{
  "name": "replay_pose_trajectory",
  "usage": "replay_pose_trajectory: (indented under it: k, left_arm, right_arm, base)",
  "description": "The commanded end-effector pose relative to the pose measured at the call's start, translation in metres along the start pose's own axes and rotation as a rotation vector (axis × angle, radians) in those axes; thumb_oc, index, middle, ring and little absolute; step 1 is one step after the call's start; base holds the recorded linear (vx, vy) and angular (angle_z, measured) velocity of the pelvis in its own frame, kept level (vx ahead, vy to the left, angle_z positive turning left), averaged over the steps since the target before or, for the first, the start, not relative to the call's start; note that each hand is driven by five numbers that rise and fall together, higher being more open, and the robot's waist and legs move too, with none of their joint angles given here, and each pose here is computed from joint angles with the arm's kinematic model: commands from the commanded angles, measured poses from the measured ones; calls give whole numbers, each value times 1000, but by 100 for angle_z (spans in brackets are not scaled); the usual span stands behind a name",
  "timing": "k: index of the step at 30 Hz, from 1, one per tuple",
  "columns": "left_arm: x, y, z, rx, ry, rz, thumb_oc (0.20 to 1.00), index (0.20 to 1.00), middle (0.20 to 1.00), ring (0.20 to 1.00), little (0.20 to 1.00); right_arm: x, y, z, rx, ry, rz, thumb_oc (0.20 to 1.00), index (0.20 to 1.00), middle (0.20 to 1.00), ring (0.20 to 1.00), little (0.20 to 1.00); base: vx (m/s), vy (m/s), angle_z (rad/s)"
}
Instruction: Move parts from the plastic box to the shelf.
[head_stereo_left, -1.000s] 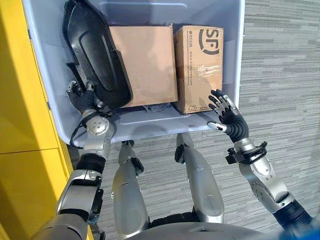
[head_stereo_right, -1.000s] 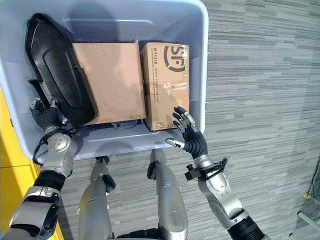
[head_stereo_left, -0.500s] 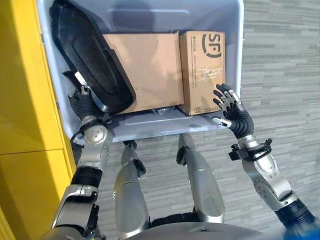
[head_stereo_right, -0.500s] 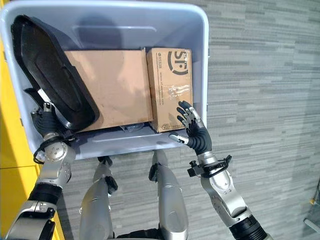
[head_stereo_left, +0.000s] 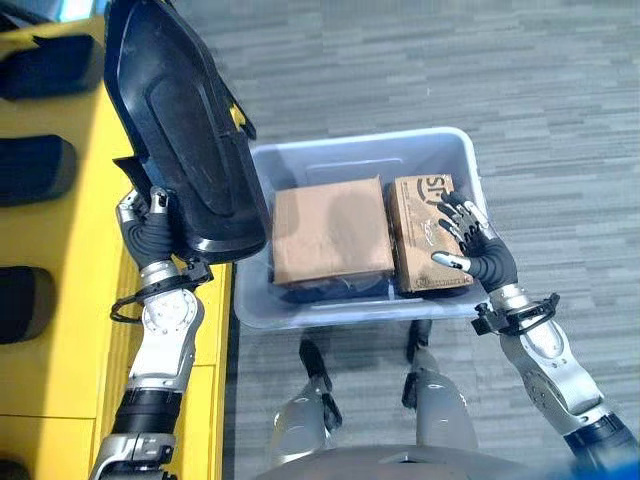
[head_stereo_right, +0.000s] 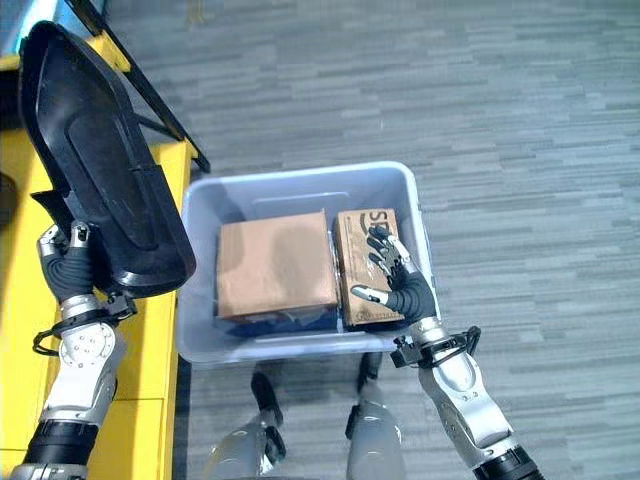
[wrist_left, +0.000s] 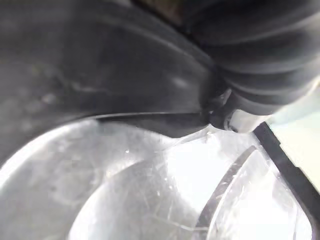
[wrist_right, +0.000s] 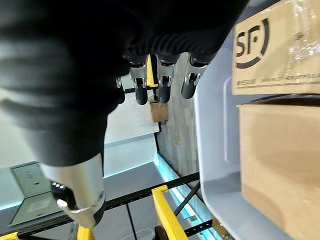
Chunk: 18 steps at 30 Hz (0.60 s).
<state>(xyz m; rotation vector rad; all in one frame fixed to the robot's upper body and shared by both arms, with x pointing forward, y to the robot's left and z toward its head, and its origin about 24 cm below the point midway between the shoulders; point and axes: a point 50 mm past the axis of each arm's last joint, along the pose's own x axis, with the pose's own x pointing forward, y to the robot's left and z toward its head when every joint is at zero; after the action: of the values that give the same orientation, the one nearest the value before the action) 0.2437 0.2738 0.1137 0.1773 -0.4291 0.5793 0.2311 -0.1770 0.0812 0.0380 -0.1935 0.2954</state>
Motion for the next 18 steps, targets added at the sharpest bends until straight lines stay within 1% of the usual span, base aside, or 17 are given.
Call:
replay_pose_trajectory:
  k: [1, 2, 3, 4, 5, 7, 8, 11, 14, 18]
  left_arm:
    - [18, 4, 32, 2, -211, -66, 200, 200, 200, 200, 200]
    - [12, 1, 33, -21, -201, -132, 200, 200, 200, 200, 200]
    - [12, 1, 32, -21, -200, -132, 200, 200, 200, 200, 200]
    - [4, -3, 30, -20, -174, -209, 200, 200, 200, 200, 200]
    - [-1, -6, 29, -28, -163, -246, 200, 200, 200, 200, 200]
    - [-18, -11, 17, -93, -65, -329, 200, 200, 200, 200, 200]
    - [-18, -11, 17, -93, -64, -328, 200, 200, 200, 200, 200]
    - [-39, -10, 3, -148, 55, -368, 200, 200, 200, 200, 200]
    - [-48, -11, -4, -163, 108, -389, 200, 200, 200, 200, 200]
    - [-51, -13, -5, -182, 134, -434, 200, 200, 200, 200, 200]
  right_arm:
    - [0, 3, 9, 3, -71, 19, 1000, 1000, 1000, 1000, 1000]
    - [-1, 3, 7, 15, -60, 22, 1000, 1000, 1000, 1000, 1000]
    - [-1, 3, 7, 16, -60, 22, 1000, 1000, 1000, 1000, 1000]
    - [-2, 4, 5, 24, -48, 29, 1000, 1000, 1000, 1000, 1000]
    - [-1, 4, 5, 31, -50, 38, 1000, 1000, 1000, 1000, 1000]
    - [2, 8, 4, 33, -41, 66, 1000, 1000, 1000, 1000, 1000]
    - [2, 8, 4, 33, -41, 66, 1000, 1000, 1000, 1000, 1000]
    - [9, 14, 5, 30, -51, 109, 1000, 1000, 1000, 1000, 1000]
    - [12, 15, 7, 17, -57, 125, 1000, 1000, 1000, 1000, 1000]
    - [11, 8, 13, -20, -65, 119, 1000, 1000, 1000, 1000, 1000]
  base:
    - [28, -125, 2]
    - [31, -97, 2]
    - [28, -169, 3]
    - [-1, -167, -2]
    - [-29, -303, -1]
    - [-43, -334, -5]
    - [-16, -260, -5]
    - [-81, -293, -21]
    - [-142, -223, 1]
    - [-175, -291, 64]
